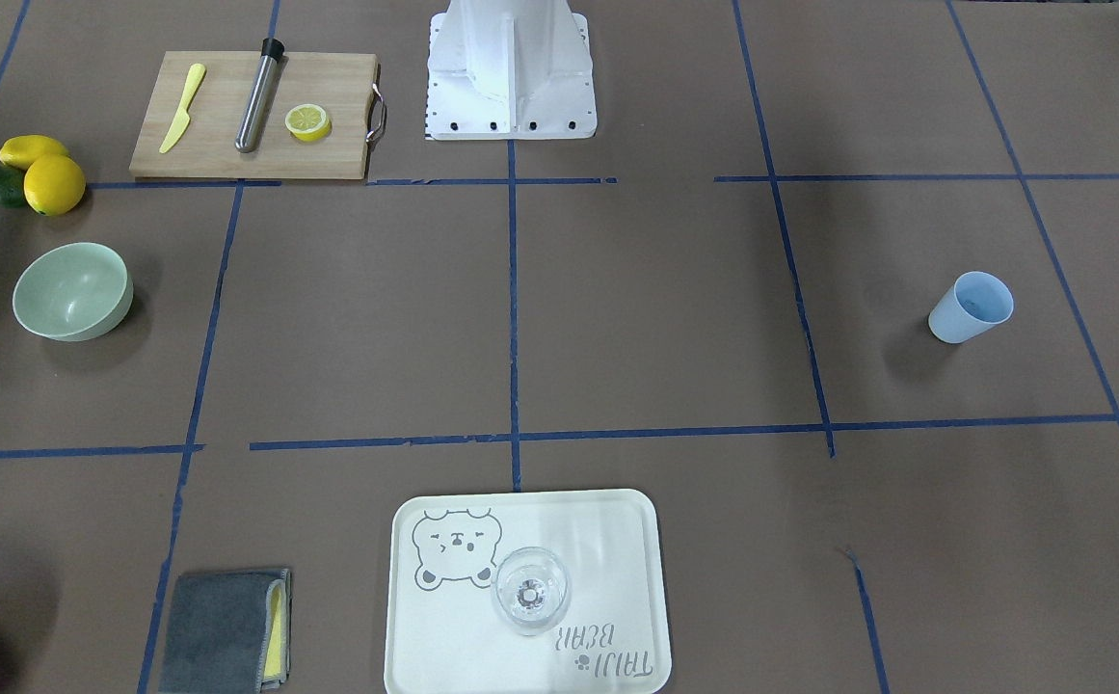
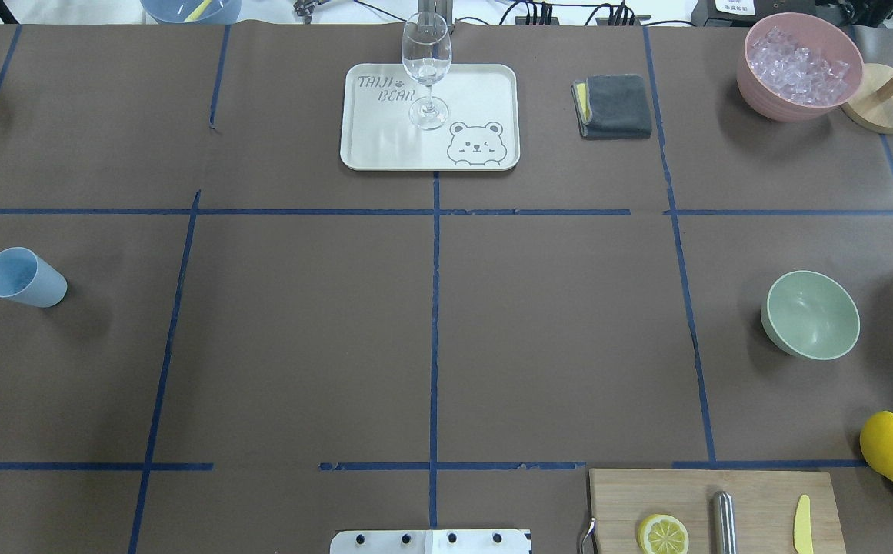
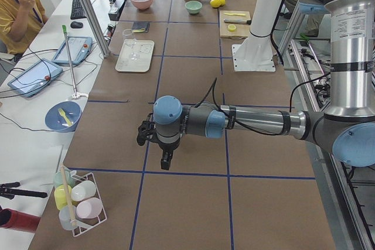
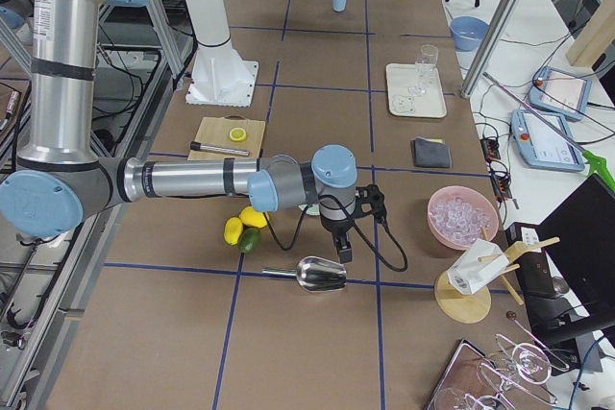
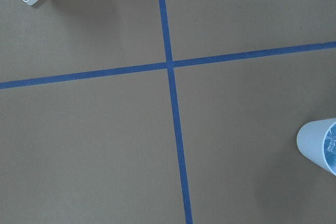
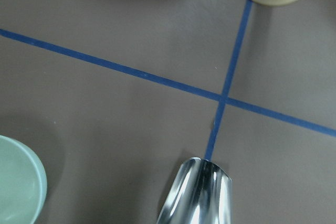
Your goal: Pour ice into bowl
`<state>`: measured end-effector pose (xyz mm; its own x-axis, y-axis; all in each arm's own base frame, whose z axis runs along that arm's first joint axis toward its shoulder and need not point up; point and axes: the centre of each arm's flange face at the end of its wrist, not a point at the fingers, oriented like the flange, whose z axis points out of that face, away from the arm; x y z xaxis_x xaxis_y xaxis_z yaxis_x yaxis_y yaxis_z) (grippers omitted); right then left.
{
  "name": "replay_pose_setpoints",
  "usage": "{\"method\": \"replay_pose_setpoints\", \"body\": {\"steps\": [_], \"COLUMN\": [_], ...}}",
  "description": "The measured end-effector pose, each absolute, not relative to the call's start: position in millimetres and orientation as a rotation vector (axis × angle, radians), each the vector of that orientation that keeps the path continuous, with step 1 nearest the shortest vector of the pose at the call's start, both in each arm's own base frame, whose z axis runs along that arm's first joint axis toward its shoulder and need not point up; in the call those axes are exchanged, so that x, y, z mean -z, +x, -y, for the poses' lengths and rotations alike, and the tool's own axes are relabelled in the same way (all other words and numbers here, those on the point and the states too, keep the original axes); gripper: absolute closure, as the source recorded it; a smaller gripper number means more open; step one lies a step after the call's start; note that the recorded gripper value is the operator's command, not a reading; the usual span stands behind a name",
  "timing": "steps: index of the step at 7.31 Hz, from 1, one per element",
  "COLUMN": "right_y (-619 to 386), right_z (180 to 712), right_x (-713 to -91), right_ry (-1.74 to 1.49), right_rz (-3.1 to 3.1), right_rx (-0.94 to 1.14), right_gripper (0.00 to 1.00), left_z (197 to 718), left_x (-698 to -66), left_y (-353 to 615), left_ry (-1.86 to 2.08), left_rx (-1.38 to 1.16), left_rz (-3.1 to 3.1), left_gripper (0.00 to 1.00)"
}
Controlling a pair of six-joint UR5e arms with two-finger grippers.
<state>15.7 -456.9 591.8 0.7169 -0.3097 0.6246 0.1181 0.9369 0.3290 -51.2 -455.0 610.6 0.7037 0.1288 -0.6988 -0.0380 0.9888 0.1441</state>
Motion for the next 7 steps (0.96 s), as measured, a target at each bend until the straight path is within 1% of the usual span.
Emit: {"method": "replay_pose_setpoints", "body": {"steps": [2,4,5,7], "right_y": [-29.2,-86.4,-116.0,-153.0], "right_z": [460.0,449.2,439.6,425.4], "right_x": [-568.4,-561.1,-562.2,-596.0], "right_ry": [0.384,0.325,0.284,0.253], "right_rz": [0.782,0.879,0.912,0.923], "right_rx": [0.363,0.368,0.359,0.363], "right_gripper": [0.00,0.01,0.02,0.02], "left_z": [455.8,456.1,456.1,456.3], "left_x": [-608.9,-608.2,-608.1,-607.8], "left_y": [-51.0,-50.6,-50.5,-49.9], "left_ry": [0.127,0.128,0.129,0.130], "left_rx": [-0.096,-0.098,-0.099,-0.100], "left_rz": [-0.786,-0.786,-0.786,-0.787], "left_gripper": [0.00,0.00,0.00,0.00]}}
